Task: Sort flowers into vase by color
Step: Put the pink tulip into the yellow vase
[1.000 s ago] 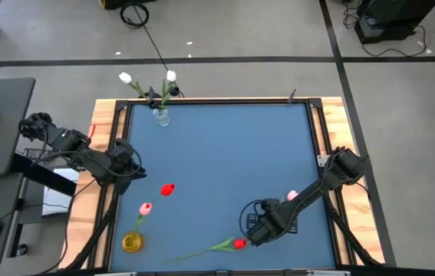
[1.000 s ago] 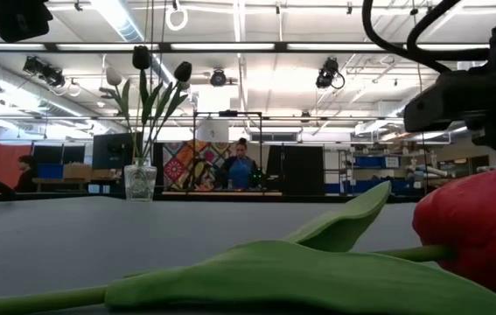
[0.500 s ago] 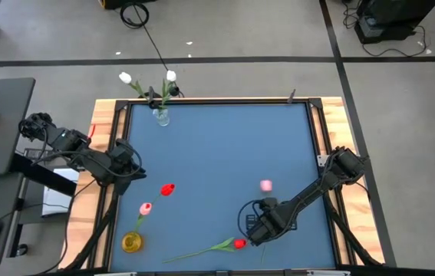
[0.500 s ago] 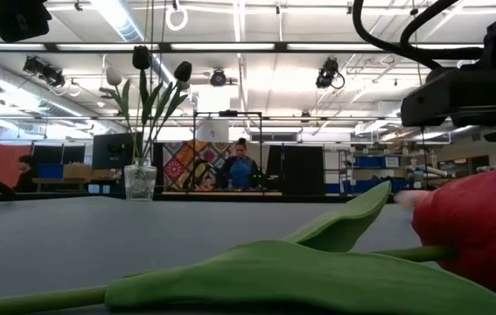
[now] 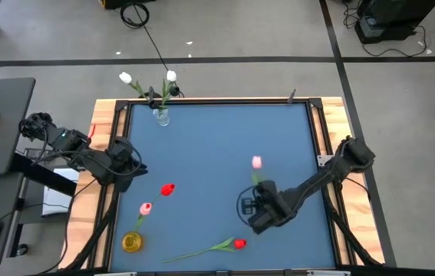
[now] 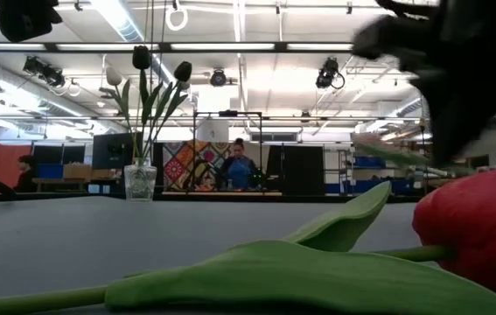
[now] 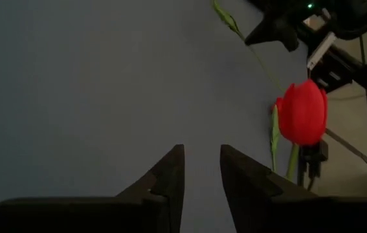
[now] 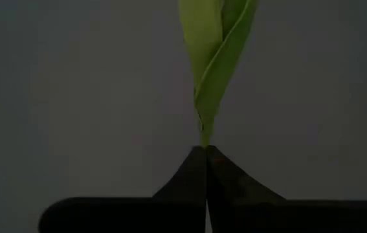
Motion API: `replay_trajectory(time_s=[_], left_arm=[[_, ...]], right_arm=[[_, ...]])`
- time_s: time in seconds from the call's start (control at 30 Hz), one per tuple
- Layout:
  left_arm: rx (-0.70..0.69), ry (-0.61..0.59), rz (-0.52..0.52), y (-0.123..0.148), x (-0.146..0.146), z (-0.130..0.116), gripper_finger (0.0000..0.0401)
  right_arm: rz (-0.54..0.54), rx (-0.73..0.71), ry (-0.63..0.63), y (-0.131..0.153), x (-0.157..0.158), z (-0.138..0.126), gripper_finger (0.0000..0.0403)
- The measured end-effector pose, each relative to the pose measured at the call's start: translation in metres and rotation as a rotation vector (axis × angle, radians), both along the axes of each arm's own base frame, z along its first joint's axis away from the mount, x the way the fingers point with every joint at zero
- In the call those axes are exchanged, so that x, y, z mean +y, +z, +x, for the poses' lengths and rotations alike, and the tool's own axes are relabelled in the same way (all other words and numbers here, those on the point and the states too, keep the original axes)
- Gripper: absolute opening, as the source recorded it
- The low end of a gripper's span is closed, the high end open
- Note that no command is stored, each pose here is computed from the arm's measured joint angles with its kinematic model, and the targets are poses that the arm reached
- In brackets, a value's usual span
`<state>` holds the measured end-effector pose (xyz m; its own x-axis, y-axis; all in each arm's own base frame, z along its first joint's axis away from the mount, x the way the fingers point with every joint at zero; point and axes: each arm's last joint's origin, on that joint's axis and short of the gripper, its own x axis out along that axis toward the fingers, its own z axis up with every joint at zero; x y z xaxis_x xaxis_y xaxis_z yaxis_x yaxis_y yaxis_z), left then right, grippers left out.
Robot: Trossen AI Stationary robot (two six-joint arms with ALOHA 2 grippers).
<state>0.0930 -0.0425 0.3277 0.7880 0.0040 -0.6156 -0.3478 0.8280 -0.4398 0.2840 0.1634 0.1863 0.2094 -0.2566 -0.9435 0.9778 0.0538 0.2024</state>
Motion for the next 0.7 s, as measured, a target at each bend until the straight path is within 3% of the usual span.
replay_trajectory(time_s=[0.13,0.4,0.57,0.7], left_arm=[[-0.038,0.037,0.024,0.002,0.001,0.001,0.0105],[-0.197,0.011,0.048,0.016,-0.003,0.01,0.0109],[-0.332,0.028,0.094,0.028,-0.005,0.015,0.0147],[-0.431,-0.004,0.149,0.039,-0.008,0.022,0.0191]], right_arm=[[-0.102,-0.119,0.078,0.027,-0.017,0.003,0.0002],[-0.375,-0.381,0.431,0.072,-0.042,0.034,0.0001],[-0.581,-0.627,0.706,0.104,-0.057,0.069,0.0],[-0.717,-0.769,0.765,0.124,-0.075,0.083,0.0]])
